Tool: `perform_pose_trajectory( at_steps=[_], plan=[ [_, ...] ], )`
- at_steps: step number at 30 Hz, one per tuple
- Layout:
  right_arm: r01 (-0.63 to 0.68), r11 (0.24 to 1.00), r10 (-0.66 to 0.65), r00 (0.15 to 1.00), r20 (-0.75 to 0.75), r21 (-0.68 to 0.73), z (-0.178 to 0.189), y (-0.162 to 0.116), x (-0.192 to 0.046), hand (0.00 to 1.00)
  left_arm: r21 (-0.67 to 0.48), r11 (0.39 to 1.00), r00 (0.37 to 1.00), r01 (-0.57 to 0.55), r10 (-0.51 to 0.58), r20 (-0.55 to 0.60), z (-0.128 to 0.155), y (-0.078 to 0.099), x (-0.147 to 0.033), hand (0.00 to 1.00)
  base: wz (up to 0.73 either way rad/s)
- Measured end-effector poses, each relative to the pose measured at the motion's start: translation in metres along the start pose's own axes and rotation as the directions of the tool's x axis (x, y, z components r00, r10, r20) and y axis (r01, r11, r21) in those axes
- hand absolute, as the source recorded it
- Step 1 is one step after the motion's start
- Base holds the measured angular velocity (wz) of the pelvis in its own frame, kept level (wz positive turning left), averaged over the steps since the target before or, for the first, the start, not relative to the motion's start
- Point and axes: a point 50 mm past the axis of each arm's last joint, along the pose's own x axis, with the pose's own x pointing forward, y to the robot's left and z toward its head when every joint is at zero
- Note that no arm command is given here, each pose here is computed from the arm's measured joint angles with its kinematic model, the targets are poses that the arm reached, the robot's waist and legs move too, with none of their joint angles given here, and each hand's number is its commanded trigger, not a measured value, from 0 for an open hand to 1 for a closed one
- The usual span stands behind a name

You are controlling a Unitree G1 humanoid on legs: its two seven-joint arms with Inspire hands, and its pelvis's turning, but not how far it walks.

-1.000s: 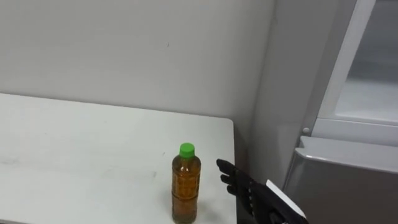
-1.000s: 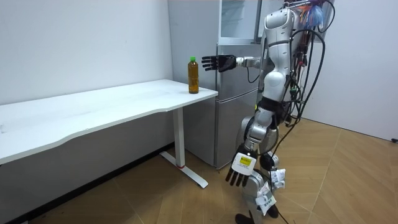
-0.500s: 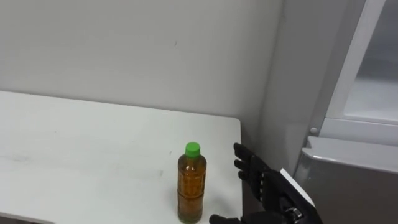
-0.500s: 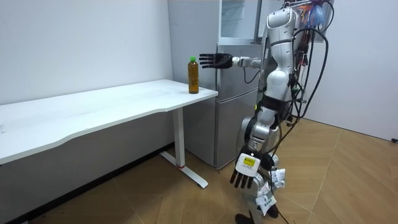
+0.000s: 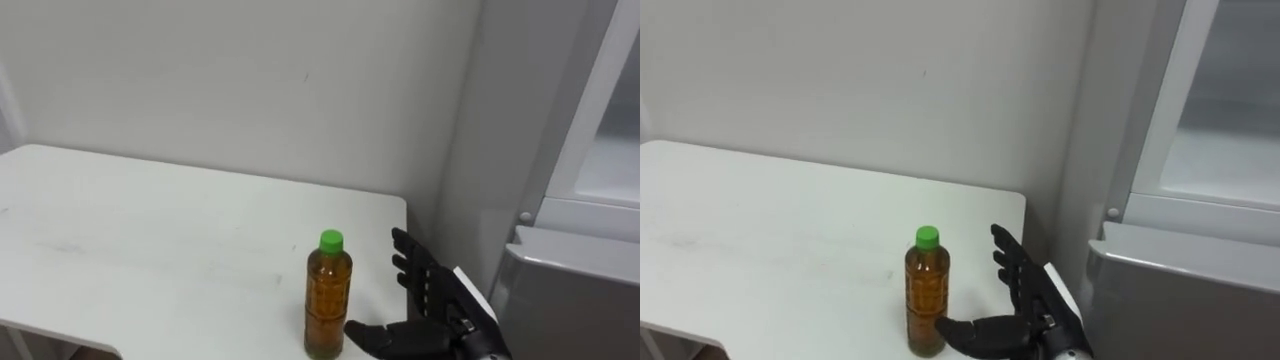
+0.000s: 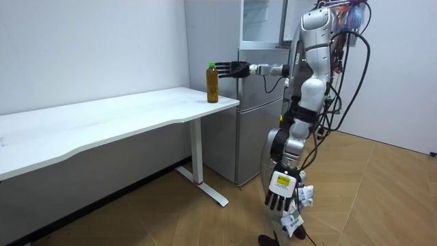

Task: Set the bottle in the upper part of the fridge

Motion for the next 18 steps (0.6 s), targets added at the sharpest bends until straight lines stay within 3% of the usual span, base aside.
perform_pose_trajectory(
  at_steps=[6,18],
  plan=[
    [0.035,0.999,-0.034,0.999,-0.023,0.035,-0.0026,-0.0034,0.008,0.0,0.045,0.999,1.0,0.003,-0.001,-0.03,-0.0032,-0.0022,-0.0003,0.0,0.06],
    [0.098,0.992,-0.096,0.995,-0.017,0.079,0.001,-0.0062,0.0107,0.0,0.069,0.998,1.0,-0.014,0.013,0.02,0.0058,-0.0028,-0.0029,0.0,0.06]
  ],
)
